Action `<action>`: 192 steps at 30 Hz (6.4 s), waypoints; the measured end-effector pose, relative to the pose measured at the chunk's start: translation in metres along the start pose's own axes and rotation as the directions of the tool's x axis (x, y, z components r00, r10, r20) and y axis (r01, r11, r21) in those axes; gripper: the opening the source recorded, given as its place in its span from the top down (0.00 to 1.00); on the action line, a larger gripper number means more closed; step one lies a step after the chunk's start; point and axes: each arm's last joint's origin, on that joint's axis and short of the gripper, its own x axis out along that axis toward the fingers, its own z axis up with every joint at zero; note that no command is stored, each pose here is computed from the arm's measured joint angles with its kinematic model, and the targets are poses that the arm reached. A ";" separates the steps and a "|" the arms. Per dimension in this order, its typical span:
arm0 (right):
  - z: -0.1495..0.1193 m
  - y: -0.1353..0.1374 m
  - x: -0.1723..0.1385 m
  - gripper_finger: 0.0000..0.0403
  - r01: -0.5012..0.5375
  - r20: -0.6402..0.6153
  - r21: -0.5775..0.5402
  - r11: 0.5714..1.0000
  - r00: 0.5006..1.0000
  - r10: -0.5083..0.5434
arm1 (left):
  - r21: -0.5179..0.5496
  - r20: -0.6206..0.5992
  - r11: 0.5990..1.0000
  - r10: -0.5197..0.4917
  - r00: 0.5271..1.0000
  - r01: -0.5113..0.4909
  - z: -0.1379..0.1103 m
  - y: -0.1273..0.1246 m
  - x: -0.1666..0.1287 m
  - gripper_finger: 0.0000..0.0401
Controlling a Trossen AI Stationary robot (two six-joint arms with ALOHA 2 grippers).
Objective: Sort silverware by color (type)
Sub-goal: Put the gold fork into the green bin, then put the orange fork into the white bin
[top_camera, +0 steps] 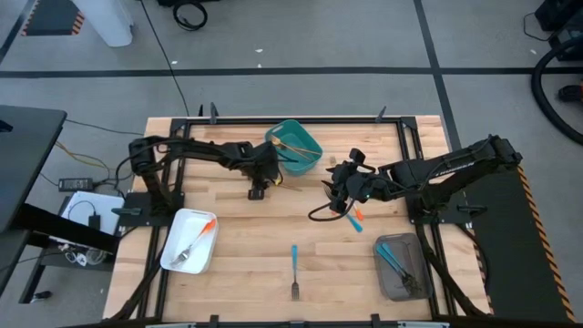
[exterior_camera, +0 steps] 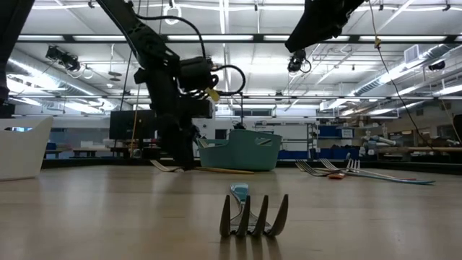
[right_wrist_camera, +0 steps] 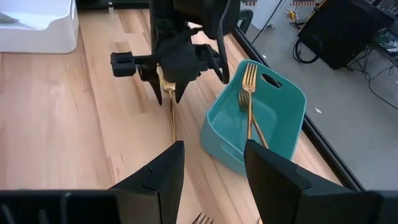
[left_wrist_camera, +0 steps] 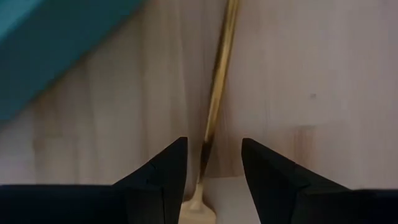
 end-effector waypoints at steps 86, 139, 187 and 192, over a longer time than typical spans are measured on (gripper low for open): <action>0.003 0.002 -0.002 0.57 0.028 0.037 -0.015 0.999 0.999 -0.028 | 0.572 0.483 0.515 0.418 0.769 -0.639 0.026 0.078 -0.023 0.94; 0.004 0.005 -0.003 0.57 -0.007 0.046 -0.026 1.000 0.999 0.008 | 0.231 0.632 0.885 0.180 0.754 -0.405 -0.002 0.126 0.000 0.77; -0.014 0.012 0.003 0.57 -0.122 -0.025 0.003 0.993 0.992 0.122 | 0.206 0.383 0.906 0.274 0.882 -0.371 0.066 -0.125 -0.082 0.65; -0.016 0.013 0.009 0.57 -0.082 -0.030 0.030 0.996 0.996 0.083 | 0.229 0.443 0.913 0.210 0.871 -0.337 0.057 -0.146 -0.071 0.65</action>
